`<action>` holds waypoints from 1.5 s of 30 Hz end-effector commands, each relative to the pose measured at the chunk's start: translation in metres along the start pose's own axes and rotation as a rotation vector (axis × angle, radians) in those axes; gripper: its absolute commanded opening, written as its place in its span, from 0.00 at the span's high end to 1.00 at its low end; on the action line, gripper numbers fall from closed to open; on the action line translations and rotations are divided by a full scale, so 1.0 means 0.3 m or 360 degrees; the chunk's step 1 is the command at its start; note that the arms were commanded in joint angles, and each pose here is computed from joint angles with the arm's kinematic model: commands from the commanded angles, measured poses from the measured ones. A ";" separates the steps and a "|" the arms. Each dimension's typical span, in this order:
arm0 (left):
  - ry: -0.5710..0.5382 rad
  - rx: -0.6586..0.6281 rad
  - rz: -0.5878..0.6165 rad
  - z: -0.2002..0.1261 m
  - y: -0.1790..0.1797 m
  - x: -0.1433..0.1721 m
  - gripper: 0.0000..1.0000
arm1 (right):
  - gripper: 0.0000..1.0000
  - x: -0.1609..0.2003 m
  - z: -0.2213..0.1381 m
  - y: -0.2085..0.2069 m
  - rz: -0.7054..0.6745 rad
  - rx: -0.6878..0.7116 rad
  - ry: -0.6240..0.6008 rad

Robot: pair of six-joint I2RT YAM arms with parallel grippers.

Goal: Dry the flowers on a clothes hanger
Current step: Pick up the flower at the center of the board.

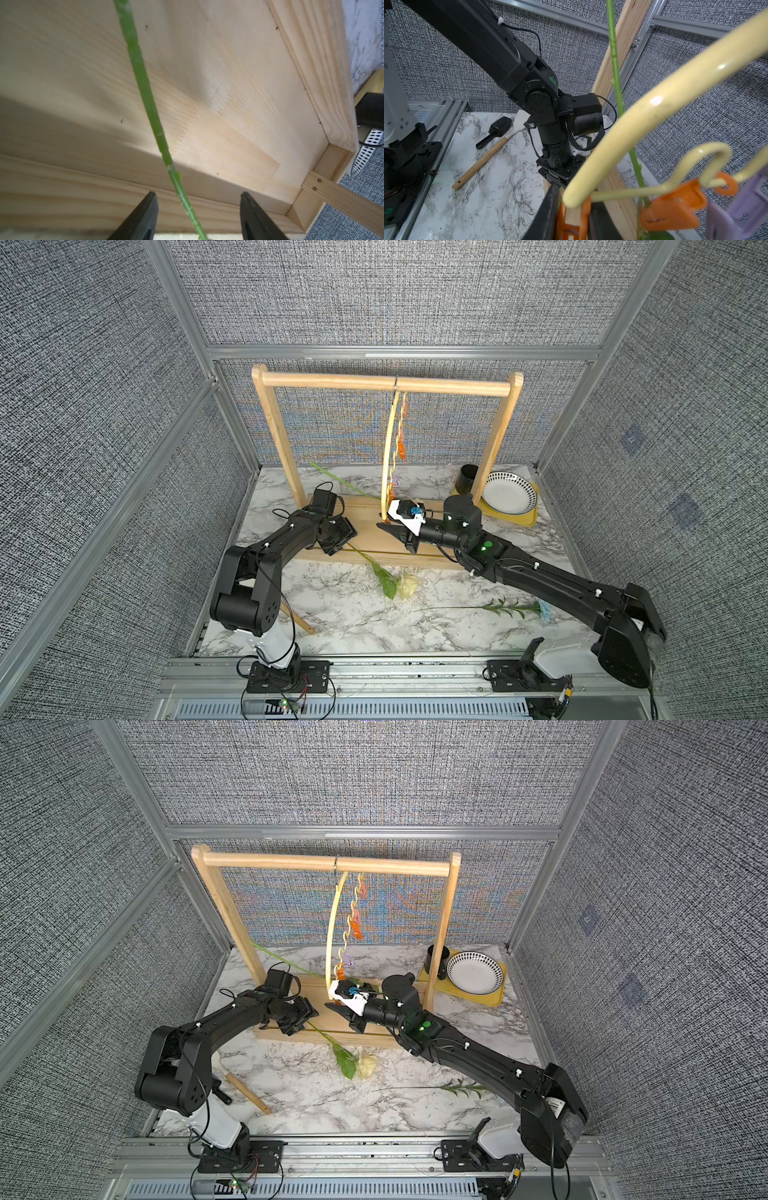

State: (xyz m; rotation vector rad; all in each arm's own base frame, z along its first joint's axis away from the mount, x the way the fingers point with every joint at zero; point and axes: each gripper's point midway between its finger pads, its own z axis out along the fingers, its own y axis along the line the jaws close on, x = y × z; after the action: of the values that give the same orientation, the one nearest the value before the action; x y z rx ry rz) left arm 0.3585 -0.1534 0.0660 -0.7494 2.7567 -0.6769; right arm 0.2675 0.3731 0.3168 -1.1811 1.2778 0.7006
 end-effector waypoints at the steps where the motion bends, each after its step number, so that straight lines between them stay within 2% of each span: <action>1: -0.0025 -0.0039 -0.0057 0.016 0.009 -0.010 0.38 | 0.75 -0.012 -0.001 0.001 -0.0004 -0.0006 -0.0021; 5: -0.0018 -0.0068 -0.0066 0.040 0.016 -0.005 0.46 | 0.75 -0.010 -0.005 0.003 -0.0005 -0.0007 -0.0019; 8: -0.0018 -0.0078 -0.0049 0.050 0.013 -0.005 0.58 | 0.75 -0.009 -0.008 0.004 -0.0007 -0.0005 -0.0018; 13: -0.0067 -0.0093 -0.0002 0.021 0.001 -0.019 0.91 | 0.75 0.000 -0.009 0.001 0.0001 -0.0002 -0.0009; 15: -0.0088 -0.0074 0.0019 -0.008 -0.015 -0.024 0.98 | 0.75 -0.001 -0.010 0.002 0.0008 -0.0002 -0.0010; 21: -0.0132 0.0061 0.0025 -0.133 -0.090 -0.017 0.98 | 0.75 -0.013 -0.016 -0.001 0.0052 0.0008 -0.0034; 34: -0.0267 0.0460 -0.0060 -0.424 -0.261 -0.003 0.98 | 0.74 -0.090 -0.008 0.012 0.0261 -0.0036 -0.0287; 45: -0.0208 0.0707 -0.0040 -0.507 -0.366 0.025 0.98 | 0.74 -0.091 0.044 0.005 0.0356 -0.0049 -0.0358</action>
State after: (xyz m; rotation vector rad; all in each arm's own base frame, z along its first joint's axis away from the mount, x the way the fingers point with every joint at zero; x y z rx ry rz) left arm 0.3510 -0.1761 0.2339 -0.7360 2.3978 -1.0654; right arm 0.2648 0.3892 0.3271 -0.9921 1.2687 0.9682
